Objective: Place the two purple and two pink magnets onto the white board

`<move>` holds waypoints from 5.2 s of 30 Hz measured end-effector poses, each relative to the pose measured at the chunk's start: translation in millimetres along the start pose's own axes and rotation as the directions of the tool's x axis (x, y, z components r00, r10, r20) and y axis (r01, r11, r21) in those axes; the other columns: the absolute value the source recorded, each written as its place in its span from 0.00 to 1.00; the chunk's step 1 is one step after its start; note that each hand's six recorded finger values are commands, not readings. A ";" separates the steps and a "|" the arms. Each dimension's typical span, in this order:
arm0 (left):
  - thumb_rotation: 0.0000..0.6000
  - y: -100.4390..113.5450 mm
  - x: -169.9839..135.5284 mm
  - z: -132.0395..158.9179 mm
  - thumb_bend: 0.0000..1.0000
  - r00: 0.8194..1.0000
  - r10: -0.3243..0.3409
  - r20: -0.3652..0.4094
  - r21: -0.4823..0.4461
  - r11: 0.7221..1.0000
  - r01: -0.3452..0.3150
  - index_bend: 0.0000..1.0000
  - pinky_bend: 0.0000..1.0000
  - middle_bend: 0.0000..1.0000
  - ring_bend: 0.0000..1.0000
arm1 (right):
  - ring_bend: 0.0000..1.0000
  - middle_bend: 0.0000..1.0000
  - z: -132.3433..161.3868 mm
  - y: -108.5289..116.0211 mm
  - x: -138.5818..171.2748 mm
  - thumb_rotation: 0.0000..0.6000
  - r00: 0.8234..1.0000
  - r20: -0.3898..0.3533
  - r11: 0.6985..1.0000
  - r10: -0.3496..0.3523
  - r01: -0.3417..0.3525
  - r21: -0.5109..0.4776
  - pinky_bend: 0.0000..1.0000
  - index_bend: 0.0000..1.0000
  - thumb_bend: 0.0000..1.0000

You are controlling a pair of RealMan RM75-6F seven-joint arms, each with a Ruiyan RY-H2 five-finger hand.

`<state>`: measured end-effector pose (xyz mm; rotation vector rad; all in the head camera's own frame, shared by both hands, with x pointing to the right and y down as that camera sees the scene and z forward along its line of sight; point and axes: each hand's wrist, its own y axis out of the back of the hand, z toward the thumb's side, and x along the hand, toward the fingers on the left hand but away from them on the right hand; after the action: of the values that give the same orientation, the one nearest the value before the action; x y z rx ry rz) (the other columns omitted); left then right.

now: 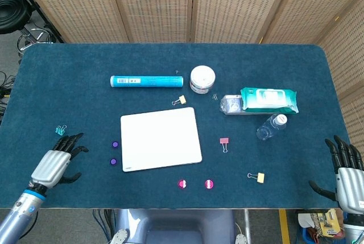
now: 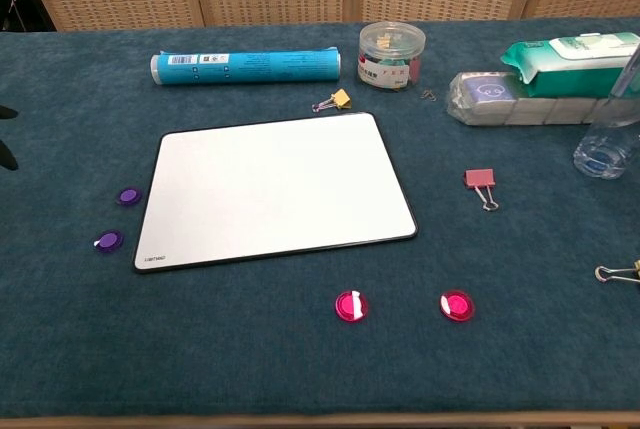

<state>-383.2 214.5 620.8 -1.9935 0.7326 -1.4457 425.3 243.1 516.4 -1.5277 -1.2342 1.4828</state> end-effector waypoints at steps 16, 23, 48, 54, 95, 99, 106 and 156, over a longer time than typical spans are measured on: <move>1.00 -24.2 43.8 40.5 0.32 0.997 -0.071 0.009 0.009 0.997 0.071 0.39 0.00 0.00 0.00 | 0.00 0.00 -3.2 -0.8 -1.5 1.00 1.000 0.011 1.000 0.017 -0.017 -0.016 0.00 0.00 0.00; 1.00 -37.6 50.9 48.1 0.34 0.996 -0.087 0.002 0.003 0.996 0.087 0.41 0.00 0.00 0.00 | 0.00 0.00 -4.0 -0.5 -1.3 1.00 1.000 0.014 1.000 0.022 -0.022 -0.021 0.00 0.00 0.00; 1.00 -57.4 62.5 54.6 0.36 0.998 -0.055 -0.021 0.029 0.998 0.056 0.42 0.00 0.00 0.00 | 0.00 0.00 -7.7 0.3 -2.6 1.00 0.999 0.026 0.999 0.033 -0.032 -0.033 0.00 0.00 0.00; 1.00 -61.7 63.7 54.6 0.36 0.998 -0.057 -0.022 0.024 0.998 0.058 0.42 0.00 0.00 0.00 | 0.00 0.00 -8.0 0.5 -2.7 1.00 0.999 0.026 0.999 0.034 -0.033 -0.035 0.00 0.00 0.00; 1.00 -50.6 73.9 60.3 0.39 1.000 0.010 -0.022 -0.012 1.000 -0.010 0.59 0.00 0.00 0.00 | 0.00 0.00 -10.3 0.6 -3.5 1.00 0.999 0.033 0.998 0.042 -0.040 -0.046 0.00 0.00 0.00; 1.00 -35.4 80.4 68.7 0.39 0.999 0.035 -0.001 -0.020 0.999 -0.035 0.59 0.00 0.00 0.00 | 0.00 0.00 -11.0 1.0 -3.7 1.00 0.999 0.036 0.998 0.041 -0.039 -0.048 0.00 0.00 0.00; 1.00 -22.0 98.0 85.4 0.39 0.997 0.051 0.049 -0.021 0.999 -0.050 0.59 0.00 0.00 0.00 | 0.00 0.00 -11.8 0.0 -4.1 1.00 0.998 0.038 0.998 0.047 -0.046 -0.048 0.00 0.00 0.00; 1.00 -35.4 121.3 41.3 0.31 1.000 0.007 -0.017 -0.019 1.000 -0.007 0.40 0.00 0.00 0.00 | 0.00 0.00 -11.9 -6.3 -4.9 1.00 0.996 0.046 0.996 0.074 -0.072 -0.049 0.00 0.00 0.00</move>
<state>-307.5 157.8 714.3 -1.9933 0.7626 -1.4582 436.4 242.3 525.5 -1.5927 -1.2616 1.5549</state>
